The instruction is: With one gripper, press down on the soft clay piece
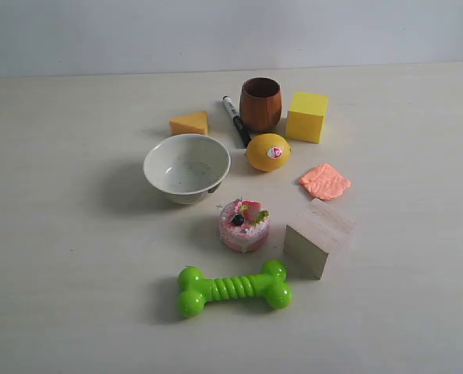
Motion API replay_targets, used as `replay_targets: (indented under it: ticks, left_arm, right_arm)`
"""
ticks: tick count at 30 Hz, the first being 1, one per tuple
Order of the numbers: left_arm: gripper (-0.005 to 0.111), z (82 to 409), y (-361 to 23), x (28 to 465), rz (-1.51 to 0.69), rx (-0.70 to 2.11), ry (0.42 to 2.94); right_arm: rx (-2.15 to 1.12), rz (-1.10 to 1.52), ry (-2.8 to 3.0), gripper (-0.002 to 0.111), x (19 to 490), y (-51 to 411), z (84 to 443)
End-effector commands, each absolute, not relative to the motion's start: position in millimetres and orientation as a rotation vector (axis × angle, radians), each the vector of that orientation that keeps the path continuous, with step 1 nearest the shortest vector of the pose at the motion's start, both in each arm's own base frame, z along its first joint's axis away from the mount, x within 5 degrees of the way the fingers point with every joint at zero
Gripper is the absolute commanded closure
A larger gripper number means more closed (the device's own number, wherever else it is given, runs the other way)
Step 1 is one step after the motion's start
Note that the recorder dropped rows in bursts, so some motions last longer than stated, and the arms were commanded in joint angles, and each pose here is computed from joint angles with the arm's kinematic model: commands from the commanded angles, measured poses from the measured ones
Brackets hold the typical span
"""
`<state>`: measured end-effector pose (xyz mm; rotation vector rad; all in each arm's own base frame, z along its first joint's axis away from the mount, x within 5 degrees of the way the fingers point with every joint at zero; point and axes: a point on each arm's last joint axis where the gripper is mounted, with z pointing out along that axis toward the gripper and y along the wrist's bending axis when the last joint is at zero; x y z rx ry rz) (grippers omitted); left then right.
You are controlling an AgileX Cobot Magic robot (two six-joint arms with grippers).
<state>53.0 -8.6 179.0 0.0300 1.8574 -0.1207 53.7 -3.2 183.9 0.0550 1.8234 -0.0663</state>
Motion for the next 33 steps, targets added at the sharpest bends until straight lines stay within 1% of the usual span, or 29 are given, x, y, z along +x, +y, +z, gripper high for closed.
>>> replay_targets:
  ticks: [1, 25, 28, 33]
  left_arm:
    - [0.107, 181.3, -8.3, 52.8, -0.118, 0.023, 1.839]
    - [0.107, 181.3, -8.3, 52.8, -0.118, 0.023, 1.839]
    - [0.107, 181.3, -8.3, 52.8, -0.118, 0.023, 1.839]
    - [0.107, 181.3, -8.3, 52.8, -0.118, 0.023, 1.839]
  right_arm:
    - [0.051, -0.069, 1.818, 0.108, 53.6, -3.2, 183.0]
    - [0.051, -0.070, 1.814, 0.108, 53.7, -3.2, 183.3]
    - [0.059, -0.070, 1.745, 0.108, 55.0, -3.7, 189.4]
    - [0.095, -0.067, 1.470, 0.108, 55.7, -6.0, 214.2]
